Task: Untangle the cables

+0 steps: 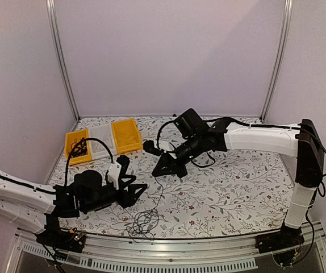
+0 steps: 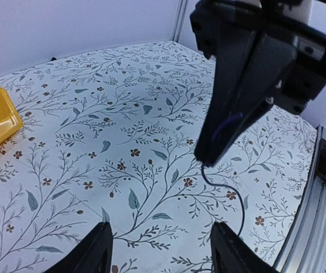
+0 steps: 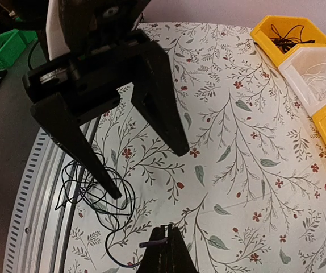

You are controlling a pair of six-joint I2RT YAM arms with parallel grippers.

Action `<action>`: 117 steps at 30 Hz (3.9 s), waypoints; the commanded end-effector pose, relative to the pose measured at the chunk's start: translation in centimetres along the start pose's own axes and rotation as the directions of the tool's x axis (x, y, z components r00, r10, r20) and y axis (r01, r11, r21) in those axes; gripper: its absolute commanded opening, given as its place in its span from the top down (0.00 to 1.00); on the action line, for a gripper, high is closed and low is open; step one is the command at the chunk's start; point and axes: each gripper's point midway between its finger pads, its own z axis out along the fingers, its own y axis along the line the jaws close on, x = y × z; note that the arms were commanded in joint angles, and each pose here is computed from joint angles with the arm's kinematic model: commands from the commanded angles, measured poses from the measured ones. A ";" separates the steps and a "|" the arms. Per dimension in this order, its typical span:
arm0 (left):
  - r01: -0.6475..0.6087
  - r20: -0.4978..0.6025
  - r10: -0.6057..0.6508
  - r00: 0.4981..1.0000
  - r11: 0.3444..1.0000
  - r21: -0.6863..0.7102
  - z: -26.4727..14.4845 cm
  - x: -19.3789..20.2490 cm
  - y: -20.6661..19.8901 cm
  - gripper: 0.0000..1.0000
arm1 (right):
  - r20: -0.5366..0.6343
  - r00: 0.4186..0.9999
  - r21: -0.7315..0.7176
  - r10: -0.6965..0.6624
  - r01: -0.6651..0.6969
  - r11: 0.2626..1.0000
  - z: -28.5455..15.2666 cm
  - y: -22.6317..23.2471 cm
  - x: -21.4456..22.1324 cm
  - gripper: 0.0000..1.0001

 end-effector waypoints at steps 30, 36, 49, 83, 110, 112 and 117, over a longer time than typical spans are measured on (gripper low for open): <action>-0.028 -0.303 0.022 0.953 0.999 -0.016 13.0 7.6 -0.5 0.91 | 0.201 0.762 0.832 -0.615 0.199 0.518 -40.4 0.2 -27.4 1.00; -0.016 -0.325 0.016 0.946 1.000 0.002 13.8 7.5 -0.1 0.90 | 0.136 0.756 0.897 -0.640 0.180 0.404 -43.2 0.3 -27.8 1.00; -0.030 -0.035 0.029 0.999 0.999 -0.027 8.4 -3.0 -2.7 0.50 | 0.136 0.892 0.667 -0.432 0.240 0.706 -31.2 -2.4 -18.1 1.00; -0.171 0.190 0.140 0.972 0.973 0.157 10.6 -10.8 -10.9 0.41 | 0.246 0.939 0.431 -0.241 0.117 0.895 -23.9 -2.0 -12.3 1.00; -0.104 0.301 0.030 0.953 0.966 0.235 5.4 -14.5 -8.9 1.00 | -0.018 0.993 0.766 -0.120 0.091 0.636 -22.7 -12.0 -0.9 1.00; -0.094 0.340 0.026 0.940 0.978 0.184 3.9 -15.5 -7.7 1.00 | -0.065 0.994 0.756 -0.083 0.103 0.646 -21.2 -12.7 1.6 1.00; -0.091 0.365 0.059 0.929 0.993 0.070 2.5 -16.7 -5.4 1.00 | -0.020 1.000 0.627 -0.020 0.028 0.779 -17.0 -11.4 4.2 0.89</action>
